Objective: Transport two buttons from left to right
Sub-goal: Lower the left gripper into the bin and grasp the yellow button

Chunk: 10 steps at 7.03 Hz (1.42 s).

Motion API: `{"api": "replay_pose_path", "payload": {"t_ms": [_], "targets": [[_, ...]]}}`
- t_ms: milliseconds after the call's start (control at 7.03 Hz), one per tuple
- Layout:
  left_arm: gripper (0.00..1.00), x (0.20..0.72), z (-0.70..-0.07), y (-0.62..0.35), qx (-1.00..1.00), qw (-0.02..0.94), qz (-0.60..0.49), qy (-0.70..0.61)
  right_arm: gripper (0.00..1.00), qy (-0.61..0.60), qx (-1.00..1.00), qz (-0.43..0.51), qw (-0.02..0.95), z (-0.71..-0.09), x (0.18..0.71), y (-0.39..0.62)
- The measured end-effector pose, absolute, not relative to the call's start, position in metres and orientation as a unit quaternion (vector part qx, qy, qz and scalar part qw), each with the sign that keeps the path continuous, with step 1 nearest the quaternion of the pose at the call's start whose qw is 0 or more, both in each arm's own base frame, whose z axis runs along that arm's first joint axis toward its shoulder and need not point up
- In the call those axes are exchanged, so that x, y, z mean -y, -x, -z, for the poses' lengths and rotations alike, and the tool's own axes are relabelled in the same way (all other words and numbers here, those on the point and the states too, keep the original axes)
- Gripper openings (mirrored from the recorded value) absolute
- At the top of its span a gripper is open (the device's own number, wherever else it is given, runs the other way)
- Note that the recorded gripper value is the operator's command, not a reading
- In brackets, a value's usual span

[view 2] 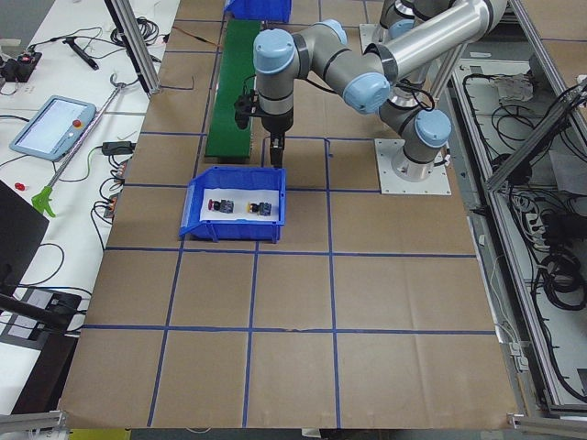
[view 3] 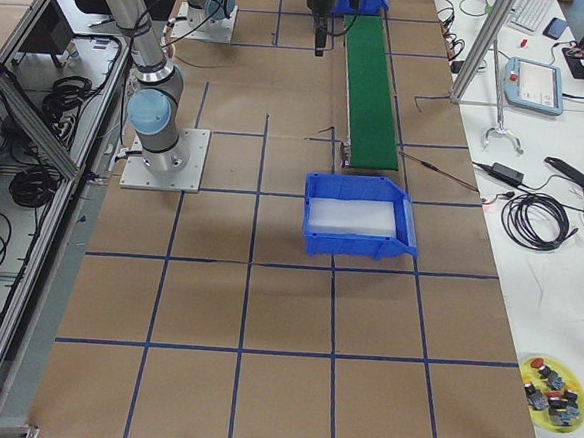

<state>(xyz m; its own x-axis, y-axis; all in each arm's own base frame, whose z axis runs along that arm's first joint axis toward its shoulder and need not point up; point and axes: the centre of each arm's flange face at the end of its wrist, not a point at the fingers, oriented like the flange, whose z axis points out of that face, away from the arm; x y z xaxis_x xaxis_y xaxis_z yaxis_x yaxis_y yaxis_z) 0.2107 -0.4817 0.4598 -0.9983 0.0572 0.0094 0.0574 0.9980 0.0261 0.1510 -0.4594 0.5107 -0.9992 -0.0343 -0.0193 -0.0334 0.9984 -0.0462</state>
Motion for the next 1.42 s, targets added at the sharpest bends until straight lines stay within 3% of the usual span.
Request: {"api": "replay_pose_path", "payload": {"t_ms": [1423], "targets": [[0.99, 0.543, -0.319, -0.221, 0.999, -0.003, -0.008, 0.041, 1.00, 0.017, -1.000, 0.023, 0.010, -0.511, 0.459, -0.152]]}}
